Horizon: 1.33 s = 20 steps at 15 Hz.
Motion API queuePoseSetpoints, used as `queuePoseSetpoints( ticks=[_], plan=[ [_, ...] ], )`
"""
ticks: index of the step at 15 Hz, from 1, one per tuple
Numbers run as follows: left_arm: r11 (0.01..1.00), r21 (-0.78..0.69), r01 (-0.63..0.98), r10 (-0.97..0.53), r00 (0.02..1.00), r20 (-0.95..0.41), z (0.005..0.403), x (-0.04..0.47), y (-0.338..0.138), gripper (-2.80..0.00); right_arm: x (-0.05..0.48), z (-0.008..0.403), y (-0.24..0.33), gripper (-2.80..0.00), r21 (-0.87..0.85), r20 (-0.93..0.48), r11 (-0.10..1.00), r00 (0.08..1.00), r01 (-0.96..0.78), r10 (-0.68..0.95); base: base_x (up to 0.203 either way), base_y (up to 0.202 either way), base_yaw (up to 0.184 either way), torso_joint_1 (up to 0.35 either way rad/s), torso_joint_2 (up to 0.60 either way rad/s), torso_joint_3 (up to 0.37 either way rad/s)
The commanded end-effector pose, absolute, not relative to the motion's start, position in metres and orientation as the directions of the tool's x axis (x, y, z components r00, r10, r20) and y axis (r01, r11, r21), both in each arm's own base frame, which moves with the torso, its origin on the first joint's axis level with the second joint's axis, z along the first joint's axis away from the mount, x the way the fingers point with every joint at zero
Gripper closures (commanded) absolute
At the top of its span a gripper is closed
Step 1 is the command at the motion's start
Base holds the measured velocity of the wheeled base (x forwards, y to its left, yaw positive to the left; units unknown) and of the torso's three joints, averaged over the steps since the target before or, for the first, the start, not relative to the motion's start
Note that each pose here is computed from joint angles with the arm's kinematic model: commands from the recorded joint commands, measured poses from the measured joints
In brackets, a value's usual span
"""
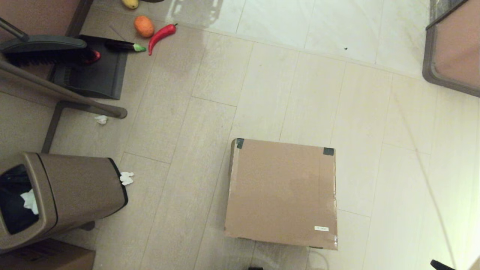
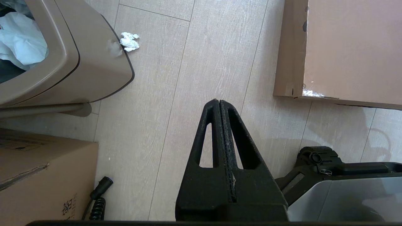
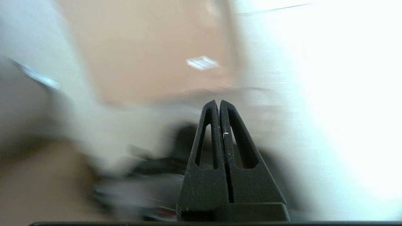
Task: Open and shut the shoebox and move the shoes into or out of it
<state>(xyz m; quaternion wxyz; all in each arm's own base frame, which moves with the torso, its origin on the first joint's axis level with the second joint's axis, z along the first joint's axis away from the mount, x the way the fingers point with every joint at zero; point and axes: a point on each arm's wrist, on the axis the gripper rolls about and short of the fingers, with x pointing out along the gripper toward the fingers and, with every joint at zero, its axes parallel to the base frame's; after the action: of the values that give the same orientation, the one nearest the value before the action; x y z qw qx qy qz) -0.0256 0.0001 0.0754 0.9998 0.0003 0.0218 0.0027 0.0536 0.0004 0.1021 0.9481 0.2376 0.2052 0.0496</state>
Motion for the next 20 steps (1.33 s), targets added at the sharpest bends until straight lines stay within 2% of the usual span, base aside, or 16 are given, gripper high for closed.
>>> queuePoseSetpoints(
  ticks=[1, 3, 5, 8, 9, 10, 13, 20],
  plan=[
    [1.0, 0.0, -0.006, 0.006, 0.999, -0.051, 0.075, -0.025, 0.0, 0.0, 0.025, 0.098, 0.004, 0.0, 0.313, -0.321, 0.947, 0.931, -0.068, 0.173, 0.0, 0.0, 0.0, 0.0, 0.0, 0.0],
    [1.0, 0.0, -0.006, 0.006, 0.999, -0.051, 0.075, -0.025, 0.0, 0.0, 0.003, 0.093, 0.005, 0.0, 0.179, -0.257, 0.976, 0.952, -0.124, 0.168, 0.0, 0.0, 0.0, 0.0, 0.0, 0.0],
    [1.0, 0.0, -0.006, 0.006, 0.999, -0.051, 0.075, -0.025, 0.0, 0.0, -0.017, 0.089, 0.005, 0.0, 0.089, -0.116, 0.982, 0.978, -0.164, 0.174, 0.0, 0.0, 0.0, 0.0, 0.0, 0.0],
    [1.0, -0.001, -0.006, 0.006, 0.999, -0.051, 0.075, -0.025, 0.0, 0.0, -0.024, 0.083, 0.002, 0.0, -0.039, 0.066, 0.994, 0.992, -0.106, 0.109, 0.0, 0.0, 0.0, 0.0, 0.0, 0.0],
    [1.0, -0.001, -0.006, 0.006, 0.999, -0.051, 0.075, -0.025, 0.0, 0.0, -0.023, 0.082, 0.001, 0.0, -0.041, 0.073, 0.996, 0.994, -0.076, 0.079, 0.0, 0.0, 0.0, 0.0, 0.0, 0.0],
    [1.0, -0.001, -0.005, 0.005, 0.999, -0.051, 0.075, -0.025, 0.0, 0.0, -0.023, 0.077, 0.0, 0.0, -0.058, 0.017, 0.998, 0.999, -0.03, 0.031, 0.0, 0.0, 0.0, 0.0, 0.0, 0.0],
    [1.0, 0.0, -0.006, 0.006, 0.999, -0.051, 0.075, -0.025, 0.0, 0.0, -0.023, 0.075, 0.001, 0.0, -0.187, -0.003, 0.98, 0.998, -0.07, 0.071, 0.0, 0.0, 0.0, 0.0, 0.0, 0.0],
    [1.0, -0.001, -0.006, 0.006, 0.999, -0.051, 0.075, -0.025, 0.0, 0.0, -0.023, 0.075, 0.001, 0.0, -0.111, -0.009, 0.992, 0.998, -0.065, 0.064, 0.0, 0.0, 0.0, 0.0, 0.0, 0.0]
  ],
)
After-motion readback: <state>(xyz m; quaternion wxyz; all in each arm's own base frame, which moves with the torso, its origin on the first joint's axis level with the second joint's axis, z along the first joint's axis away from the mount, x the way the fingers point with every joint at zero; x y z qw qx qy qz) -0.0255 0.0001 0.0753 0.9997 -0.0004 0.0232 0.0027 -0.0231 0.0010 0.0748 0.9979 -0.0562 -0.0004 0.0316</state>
